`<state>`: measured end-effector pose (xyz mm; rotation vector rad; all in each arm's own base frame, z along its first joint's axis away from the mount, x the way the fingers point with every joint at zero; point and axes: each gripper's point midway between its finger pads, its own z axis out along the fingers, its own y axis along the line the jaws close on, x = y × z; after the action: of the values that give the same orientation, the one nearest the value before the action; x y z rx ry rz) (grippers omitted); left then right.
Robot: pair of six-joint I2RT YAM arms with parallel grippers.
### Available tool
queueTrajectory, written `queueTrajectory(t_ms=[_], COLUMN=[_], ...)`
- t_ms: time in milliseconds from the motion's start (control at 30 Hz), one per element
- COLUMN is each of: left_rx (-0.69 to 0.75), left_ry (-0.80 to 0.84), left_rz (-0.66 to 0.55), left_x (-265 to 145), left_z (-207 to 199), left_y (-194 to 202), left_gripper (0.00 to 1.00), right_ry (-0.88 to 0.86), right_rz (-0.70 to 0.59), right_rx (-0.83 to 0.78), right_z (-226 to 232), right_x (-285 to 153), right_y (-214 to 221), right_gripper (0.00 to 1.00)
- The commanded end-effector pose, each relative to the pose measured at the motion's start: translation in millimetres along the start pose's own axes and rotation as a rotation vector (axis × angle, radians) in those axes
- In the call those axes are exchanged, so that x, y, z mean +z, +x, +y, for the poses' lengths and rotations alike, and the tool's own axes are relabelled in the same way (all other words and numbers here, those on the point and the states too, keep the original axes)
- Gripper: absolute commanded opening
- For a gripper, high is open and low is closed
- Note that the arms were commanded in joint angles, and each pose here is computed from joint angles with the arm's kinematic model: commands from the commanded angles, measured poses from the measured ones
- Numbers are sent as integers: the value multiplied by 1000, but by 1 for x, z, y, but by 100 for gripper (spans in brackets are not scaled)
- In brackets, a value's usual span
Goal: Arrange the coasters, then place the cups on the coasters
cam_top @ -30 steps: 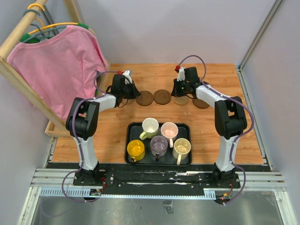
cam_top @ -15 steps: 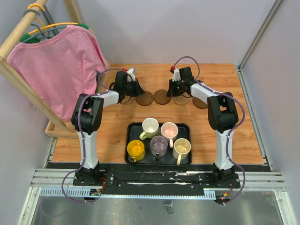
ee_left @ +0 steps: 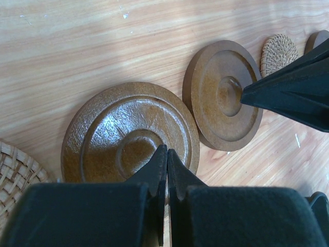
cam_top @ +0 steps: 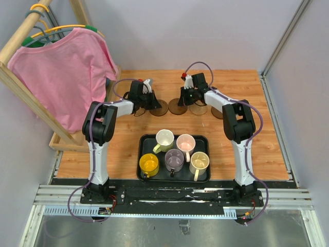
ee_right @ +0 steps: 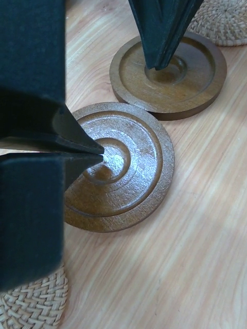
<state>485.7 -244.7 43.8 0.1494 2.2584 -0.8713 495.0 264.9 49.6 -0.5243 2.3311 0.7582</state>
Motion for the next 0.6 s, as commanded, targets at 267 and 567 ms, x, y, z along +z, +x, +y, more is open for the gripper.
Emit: queueTrajectory(t_ms=[267, 567], left_rx=[-30, -30], left_ry=[-17, -27], left_rz=[58, 58], left_x=[15, 14], left_z=[6, 8], left_y=[8, 8], left_gripper=[2, 2], right_ry=[36, 74], right_rz=[106, 134], right_rx=[15, 39], right_z=[-2, -4], right_x=[8, -6], right_y=[42, 60], right_gripper=[1, 1])
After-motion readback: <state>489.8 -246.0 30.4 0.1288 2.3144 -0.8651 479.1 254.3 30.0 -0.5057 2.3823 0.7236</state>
